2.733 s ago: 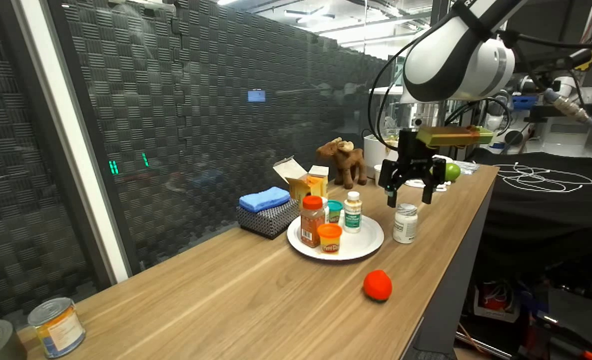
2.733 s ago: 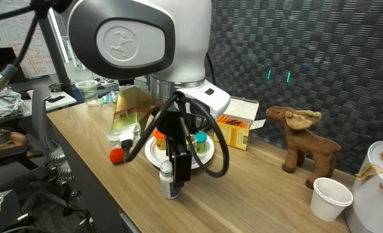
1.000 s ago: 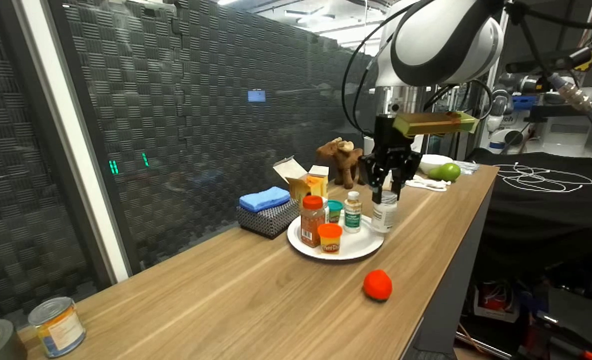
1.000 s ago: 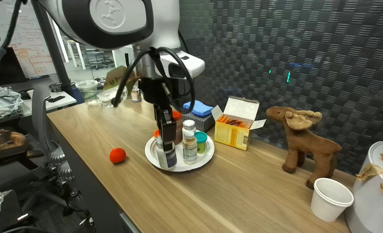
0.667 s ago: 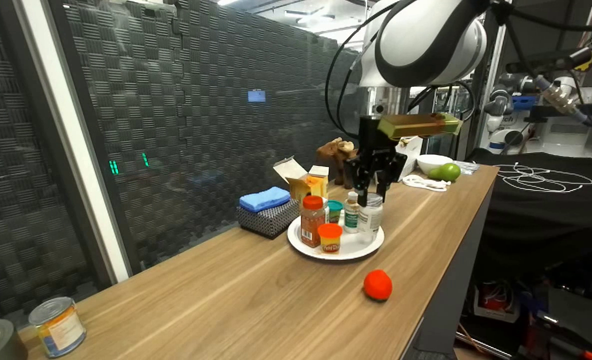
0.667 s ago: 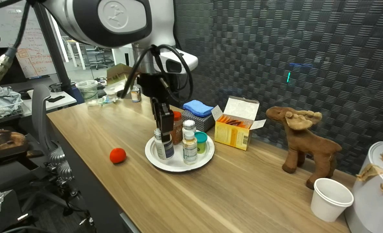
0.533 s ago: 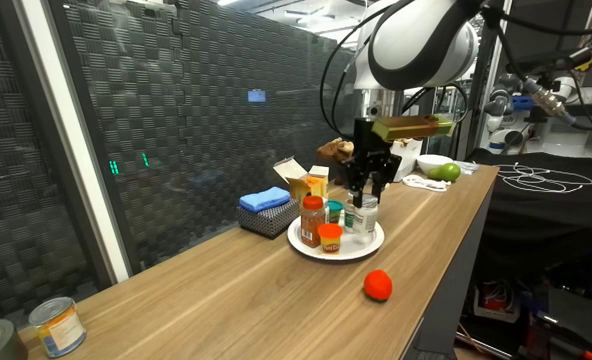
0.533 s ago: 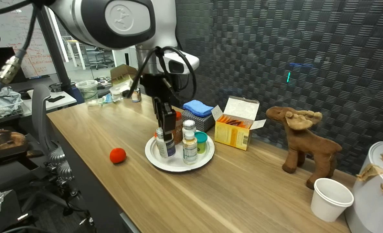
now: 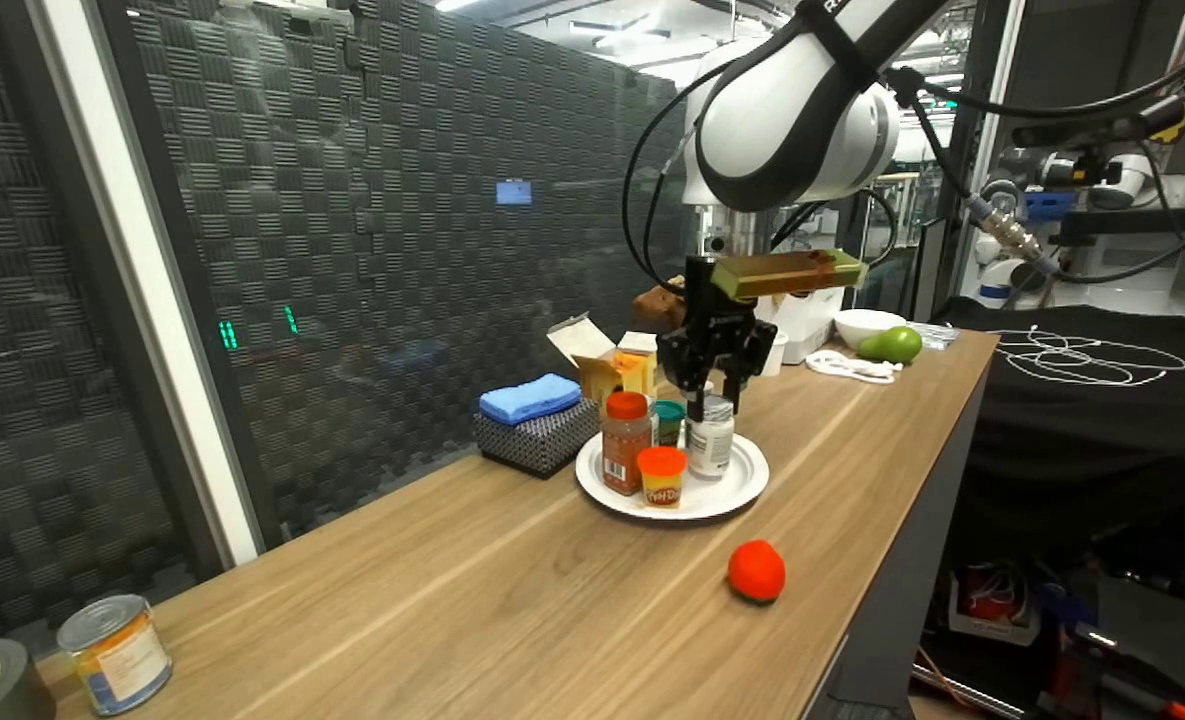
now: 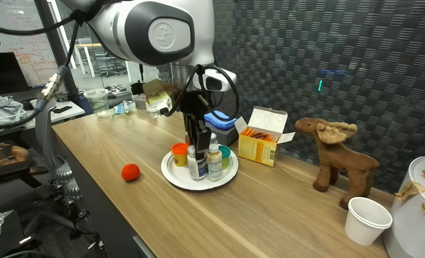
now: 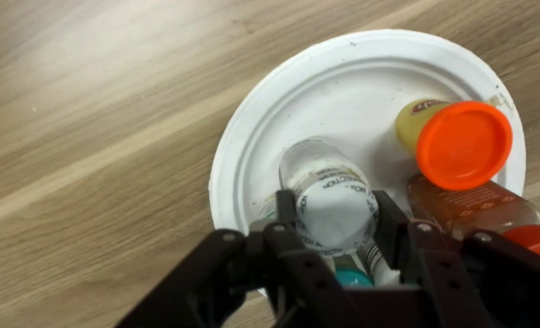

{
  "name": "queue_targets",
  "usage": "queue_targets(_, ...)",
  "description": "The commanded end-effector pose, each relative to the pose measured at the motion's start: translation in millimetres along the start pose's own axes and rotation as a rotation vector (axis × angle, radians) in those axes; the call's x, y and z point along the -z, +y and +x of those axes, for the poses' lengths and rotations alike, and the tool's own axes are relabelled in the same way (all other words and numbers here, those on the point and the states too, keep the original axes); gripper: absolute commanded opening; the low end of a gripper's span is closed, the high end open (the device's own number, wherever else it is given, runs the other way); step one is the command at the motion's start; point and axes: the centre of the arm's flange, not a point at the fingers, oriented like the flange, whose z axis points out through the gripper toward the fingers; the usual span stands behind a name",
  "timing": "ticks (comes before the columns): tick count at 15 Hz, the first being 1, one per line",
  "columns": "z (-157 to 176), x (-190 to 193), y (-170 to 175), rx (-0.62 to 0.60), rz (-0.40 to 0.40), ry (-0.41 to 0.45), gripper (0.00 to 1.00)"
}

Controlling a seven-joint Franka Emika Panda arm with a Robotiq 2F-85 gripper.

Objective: Put the bottles on the tray

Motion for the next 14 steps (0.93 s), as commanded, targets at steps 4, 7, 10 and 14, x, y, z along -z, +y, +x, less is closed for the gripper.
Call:
queue_targets(4,24.5,8.3,4.0,-0.003,0.027,-0.051,0.20)
queue_targets(7,23.3,14.2,2.6,0.011,0.050,-0.074,0.20)
queue_targets(10,20.5,18.5,-3.1,0.022,0.072,-0.095,0.20)
queue_targets(14,20.5,18.1,-9.2,0.022,0.071,-0.092,0.20)
